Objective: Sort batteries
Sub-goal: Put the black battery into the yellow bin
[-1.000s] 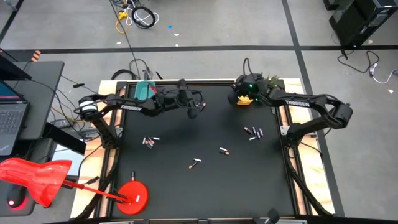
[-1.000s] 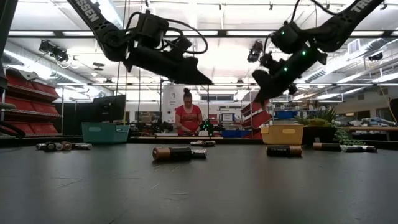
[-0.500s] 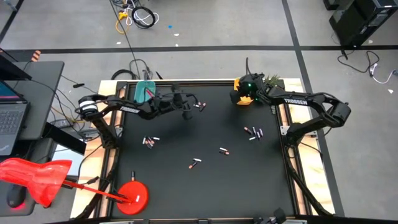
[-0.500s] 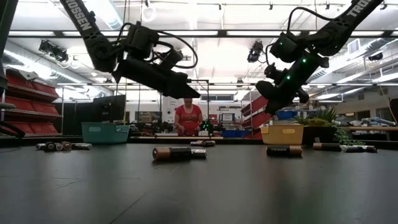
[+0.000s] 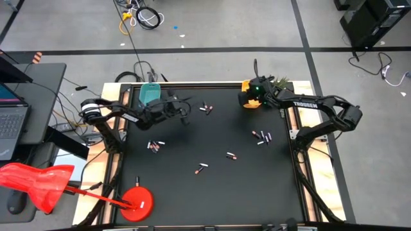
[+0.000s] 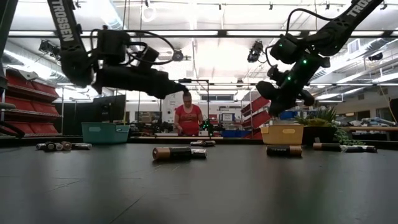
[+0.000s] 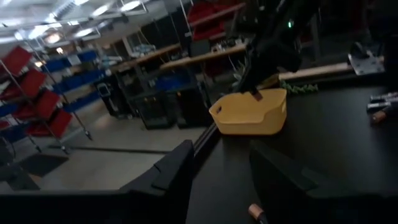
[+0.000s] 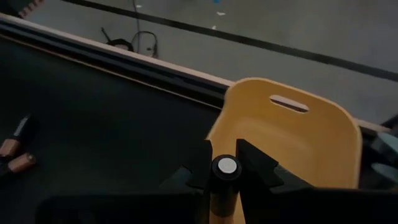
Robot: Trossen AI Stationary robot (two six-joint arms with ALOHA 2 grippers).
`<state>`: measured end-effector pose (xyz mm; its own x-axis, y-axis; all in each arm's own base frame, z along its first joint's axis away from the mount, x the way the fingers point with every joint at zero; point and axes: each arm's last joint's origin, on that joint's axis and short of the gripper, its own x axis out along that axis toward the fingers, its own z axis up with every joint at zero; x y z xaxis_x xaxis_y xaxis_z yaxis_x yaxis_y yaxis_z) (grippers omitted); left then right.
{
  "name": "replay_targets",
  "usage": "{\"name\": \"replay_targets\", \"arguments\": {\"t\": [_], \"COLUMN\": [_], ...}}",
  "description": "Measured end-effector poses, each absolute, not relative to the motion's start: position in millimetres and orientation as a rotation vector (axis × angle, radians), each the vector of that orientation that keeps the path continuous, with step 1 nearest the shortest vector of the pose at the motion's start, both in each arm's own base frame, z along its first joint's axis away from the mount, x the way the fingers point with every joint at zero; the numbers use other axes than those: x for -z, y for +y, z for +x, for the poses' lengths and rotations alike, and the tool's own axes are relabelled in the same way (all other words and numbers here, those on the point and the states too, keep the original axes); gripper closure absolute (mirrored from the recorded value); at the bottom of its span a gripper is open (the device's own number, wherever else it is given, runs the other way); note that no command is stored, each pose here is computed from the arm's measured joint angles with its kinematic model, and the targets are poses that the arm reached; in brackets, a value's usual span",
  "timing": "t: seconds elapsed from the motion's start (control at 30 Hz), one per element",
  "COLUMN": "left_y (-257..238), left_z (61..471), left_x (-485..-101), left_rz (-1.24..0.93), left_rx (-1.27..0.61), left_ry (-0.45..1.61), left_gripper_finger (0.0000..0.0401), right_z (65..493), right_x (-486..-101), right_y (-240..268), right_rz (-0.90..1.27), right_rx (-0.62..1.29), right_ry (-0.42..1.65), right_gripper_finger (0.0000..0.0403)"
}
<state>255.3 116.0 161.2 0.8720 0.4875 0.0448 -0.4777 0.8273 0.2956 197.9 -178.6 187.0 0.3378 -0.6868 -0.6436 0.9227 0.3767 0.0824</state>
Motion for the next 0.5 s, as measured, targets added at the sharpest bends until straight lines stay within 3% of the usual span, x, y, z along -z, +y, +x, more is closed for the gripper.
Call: {"name": "replay_targets", "arguments": {"t": [0.27, 0.5], "left_y": [115, 115], "left_z": [248, 249], "left_x": [-170, -175], "left_rz": [0.278, 0.149], "left_rx": [-0.522, -0.490], "left_ry": [0.020, 0.159], "left_gripper_finger": [0.0239, 0.0244], "right_z": [197, 201], "right_x": [-184, -203], "right_y": [-176, -160], "right_rz": [0.493, 0.373], "right_rx": [1.120, 1.035], "right_ry": [0.602, 0.581], "right_gripper_finger": [0.0274, 0.0270]}}
